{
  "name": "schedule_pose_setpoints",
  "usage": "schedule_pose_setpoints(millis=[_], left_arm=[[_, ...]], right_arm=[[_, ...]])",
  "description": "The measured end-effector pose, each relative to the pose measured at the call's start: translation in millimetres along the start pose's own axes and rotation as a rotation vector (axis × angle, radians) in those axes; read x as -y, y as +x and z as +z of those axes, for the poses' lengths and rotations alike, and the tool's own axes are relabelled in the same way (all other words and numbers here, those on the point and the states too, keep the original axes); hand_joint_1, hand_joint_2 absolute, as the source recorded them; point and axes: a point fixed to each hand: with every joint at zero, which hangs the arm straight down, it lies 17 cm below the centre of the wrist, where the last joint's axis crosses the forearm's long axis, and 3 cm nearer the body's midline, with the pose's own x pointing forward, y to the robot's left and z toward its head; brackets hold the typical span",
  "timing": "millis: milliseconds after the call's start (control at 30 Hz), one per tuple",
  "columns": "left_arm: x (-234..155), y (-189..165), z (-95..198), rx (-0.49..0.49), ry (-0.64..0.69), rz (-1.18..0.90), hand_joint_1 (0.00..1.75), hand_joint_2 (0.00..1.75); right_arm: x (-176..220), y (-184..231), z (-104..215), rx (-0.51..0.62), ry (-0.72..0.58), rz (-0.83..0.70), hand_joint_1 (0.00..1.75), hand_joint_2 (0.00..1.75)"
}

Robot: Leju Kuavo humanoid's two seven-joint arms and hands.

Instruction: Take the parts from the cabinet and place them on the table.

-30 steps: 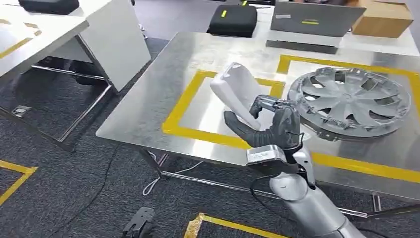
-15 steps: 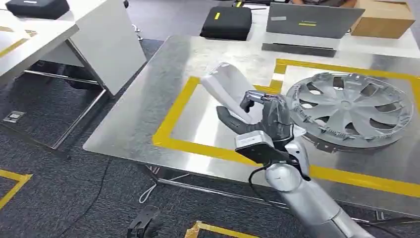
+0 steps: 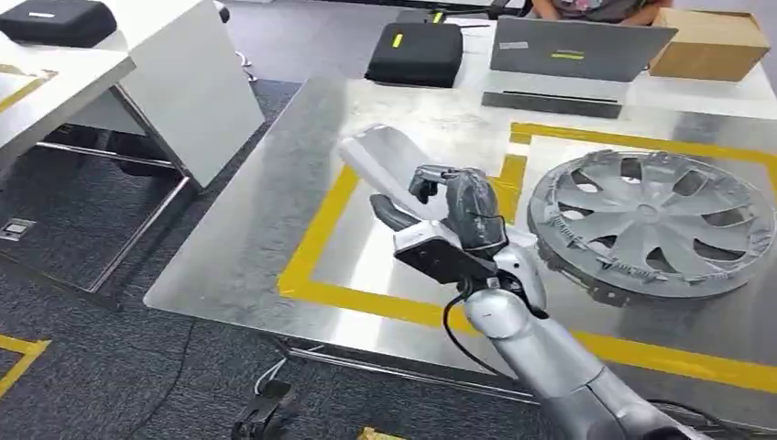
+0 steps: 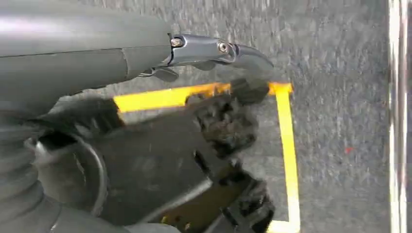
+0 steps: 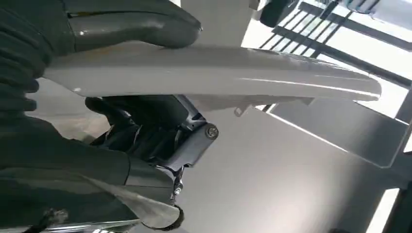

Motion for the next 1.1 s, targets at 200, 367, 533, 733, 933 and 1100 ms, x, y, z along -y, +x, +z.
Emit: schedule_pose_setpoints(millis=[200, 367, 533, 733, 933, 1100], left_arm=[[6, 6, 0, 0.006, -0.010, -0.002, 0.00, 1.75], [7, 10, 0, 0.015, -0.018, -0.023, 0.00, 1.75], [8, 16, 0, 0.032, -0.034, -0.057, 0.00, 1.75], [9, 25, -1, 0.045, -0.041, -0.080, 0.00, 1.75], [12, 27, -1, 0.048, -0.045, -0.079, 0.00, 1.75], [13, 27, -1, 0.048, -0.046, -0.079, 0.00, 1.75]], right_arm=[[-9, -18, 3, -0.042, 0.030, 0.011, 1.75, 1.75], [-16, -24, 0, -0.060, 0.058, 0.006, 1.75, 1.75], [-34, -41, -6, -0.118, 0.112, 0.007, 1.75, 1.75], [-58, -66, -4, -0.184, 0.169, 0.038, 1.75, 1.75], [-67, -77, 0, -0.216, 0.192, 0.042, 1.75, 1.75], [-70, -81, 2, -0.228, 0.201, 0.043, 1.75, 1.75]])
